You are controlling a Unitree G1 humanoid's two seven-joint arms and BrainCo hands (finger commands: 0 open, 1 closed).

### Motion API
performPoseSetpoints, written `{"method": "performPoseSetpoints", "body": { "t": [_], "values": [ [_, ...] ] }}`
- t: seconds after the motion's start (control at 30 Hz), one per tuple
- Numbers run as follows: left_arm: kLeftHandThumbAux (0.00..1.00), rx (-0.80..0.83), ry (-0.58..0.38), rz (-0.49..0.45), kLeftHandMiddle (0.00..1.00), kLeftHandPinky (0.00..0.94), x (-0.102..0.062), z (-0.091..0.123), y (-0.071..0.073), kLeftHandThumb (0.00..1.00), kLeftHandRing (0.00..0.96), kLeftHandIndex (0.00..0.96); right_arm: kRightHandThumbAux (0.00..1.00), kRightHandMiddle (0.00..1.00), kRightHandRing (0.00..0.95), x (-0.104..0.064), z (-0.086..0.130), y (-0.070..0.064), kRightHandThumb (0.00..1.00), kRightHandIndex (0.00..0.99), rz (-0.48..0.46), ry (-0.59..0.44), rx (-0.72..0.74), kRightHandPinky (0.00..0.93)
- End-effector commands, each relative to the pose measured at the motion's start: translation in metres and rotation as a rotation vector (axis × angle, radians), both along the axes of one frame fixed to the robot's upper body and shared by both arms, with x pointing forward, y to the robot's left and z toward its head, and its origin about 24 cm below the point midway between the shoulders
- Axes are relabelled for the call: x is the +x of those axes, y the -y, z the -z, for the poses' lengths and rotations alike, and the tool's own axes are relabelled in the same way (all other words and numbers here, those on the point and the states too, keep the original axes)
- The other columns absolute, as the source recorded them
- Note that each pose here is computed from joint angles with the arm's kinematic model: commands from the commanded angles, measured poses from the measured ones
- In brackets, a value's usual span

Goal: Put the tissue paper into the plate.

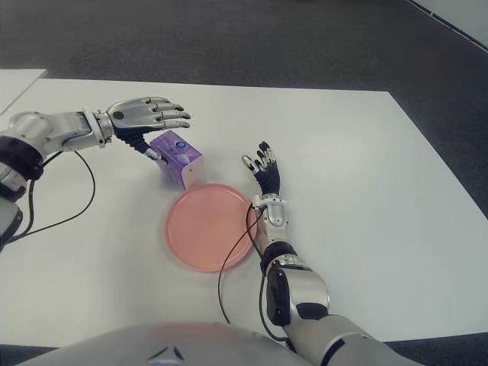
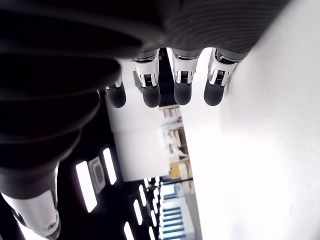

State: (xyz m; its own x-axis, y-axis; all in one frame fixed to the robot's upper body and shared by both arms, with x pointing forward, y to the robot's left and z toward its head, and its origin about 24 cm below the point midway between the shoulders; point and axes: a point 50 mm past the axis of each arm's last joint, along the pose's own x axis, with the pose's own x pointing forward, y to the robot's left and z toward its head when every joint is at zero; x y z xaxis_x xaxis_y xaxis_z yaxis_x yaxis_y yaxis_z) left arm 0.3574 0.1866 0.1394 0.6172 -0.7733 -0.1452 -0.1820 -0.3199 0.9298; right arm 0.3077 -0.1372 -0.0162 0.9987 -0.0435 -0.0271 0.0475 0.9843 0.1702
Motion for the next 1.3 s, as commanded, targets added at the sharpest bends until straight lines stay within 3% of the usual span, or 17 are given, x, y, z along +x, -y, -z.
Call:
{"method": "performPoseSetpoints", "body": {
  "t": [0.03, 0.67, 1.3],
  "values": [
    [0.127, 0.009, -0.026, -0.004, 0.000, 0.000, -0.003, 0.013, 0.000, 0.483, 0.000, 0.000, 0.649, 0.092, 0.058, -0.042, 0.052, 0.005, 0.095, 0.080, 0.024, -0.262, 0.030, 0.064],
    [0.122, 0.125, -0.085, -0.082, 0.000, 0.000, -0.005, 0.053, -0.011, 0.482, 0.000, 0.000, 0.651, 0.077, 0.050, -0.042, 0.054, 0.008, 0.092, 0.076, 0.031, -0.283, 0.000, 0.064],
    [0.126, 0.183, -0.099, -0.092, 0.000, 0.000, -0.005, 0.062, -0.016, 0.502, 0.000, 0.000, 0.662, 0.078, 0.051, -0.043, 0.053, 0.009, 0.084, 0.075, 0.050, -0.270, 0.000, 0.058]
  ]
}}
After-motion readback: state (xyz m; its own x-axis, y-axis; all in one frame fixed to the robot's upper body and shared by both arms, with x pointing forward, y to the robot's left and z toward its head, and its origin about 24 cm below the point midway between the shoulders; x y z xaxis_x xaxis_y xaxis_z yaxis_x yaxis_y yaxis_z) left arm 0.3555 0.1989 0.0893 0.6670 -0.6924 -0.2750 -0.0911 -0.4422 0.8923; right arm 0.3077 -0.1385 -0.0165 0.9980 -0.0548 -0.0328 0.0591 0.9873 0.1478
